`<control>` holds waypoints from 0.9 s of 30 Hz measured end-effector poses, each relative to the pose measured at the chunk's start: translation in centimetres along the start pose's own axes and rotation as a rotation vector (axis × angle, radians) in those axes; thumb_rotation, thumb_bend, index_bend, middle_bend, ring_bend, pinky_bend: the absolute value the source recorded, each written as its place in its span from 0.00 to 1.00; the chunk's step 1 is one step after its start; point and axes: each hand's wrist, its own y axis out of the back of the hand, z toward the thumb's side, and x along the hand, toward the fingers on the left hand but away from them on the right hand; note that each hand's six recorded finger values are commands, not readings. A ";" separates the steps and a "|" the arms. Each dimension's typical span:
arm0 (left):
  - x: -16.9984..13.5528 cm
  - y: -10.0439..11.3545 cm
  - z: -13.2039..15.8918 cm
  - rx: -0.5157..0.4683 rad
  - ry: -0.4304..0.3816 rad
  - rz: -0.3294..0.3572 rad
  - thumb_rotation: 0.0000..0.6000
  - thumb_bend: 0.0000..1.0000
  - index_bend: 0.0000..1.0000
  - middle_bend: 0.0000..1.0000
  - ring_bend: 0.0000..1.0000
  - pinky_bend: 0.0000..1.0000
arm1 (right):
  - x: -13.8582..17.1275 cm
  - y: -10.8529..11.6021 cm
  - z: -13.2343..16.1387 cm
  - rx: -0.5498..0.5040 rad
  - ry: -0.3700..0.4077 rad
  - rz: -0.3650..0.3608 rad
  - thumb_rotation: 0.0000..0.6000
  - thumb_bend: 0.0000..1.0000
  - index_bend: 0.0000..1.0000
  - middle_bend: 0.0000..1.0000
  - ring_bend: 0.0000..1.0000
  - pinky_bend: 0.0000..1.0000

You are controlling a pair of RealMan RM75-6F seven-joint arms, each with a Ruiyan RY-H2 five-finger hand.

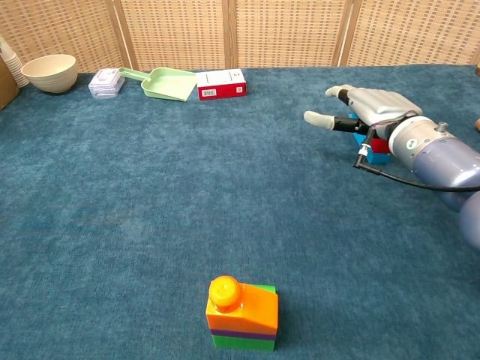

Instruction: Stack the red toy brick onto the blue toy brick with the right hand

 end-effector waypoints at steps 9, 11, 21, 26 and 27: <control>-0.1 -0.1 -0.1 -0.002 0.004 -0.001 0.95 0.41 0.37 0.19 0.16 0.00 | -0.4 -0.5 0.0 0.001 0.004 0.022 0.00 0.05 0.00 0.00 0.00 0.00; -0.1 -0.1 -0.1 -0.003 0.005 0.000 0.95 0.41 0.37 0.19 0.16 0.00 | -0.4 -0.6 0.1 -0.003 0.005 0.023 0.00 0.05 0.00 0.00 0.00 0.00; -0.2 -0.1 -0.3 -0.002 0.011 0.001 0.95 0.41 0.37 0.19 0.16 0.00 | -0.7 -0.5 0.2 0.002 0.004 0.017 0.00 0.05 0.00 0.00 0.00 0.00; 0.0 0.2 -0.2 -0.002 0.002 0.010 0.95 0.41 0.37 0.19 0.16 0.00 | -0.8 0.6 0.2 0.006 0.014 -0.014 0.00 0.05 0.00 0.00 0.00 0.00; 0.0 0.2 -0.1 -0.002 -0.002 0.011 0.94 0.42 0.37 0.19 0.16 0.00 | -0.8 1.0 0.3 0.004 0.016 -0.021 0.00 0.05 0.00 0.00 0.00 0.00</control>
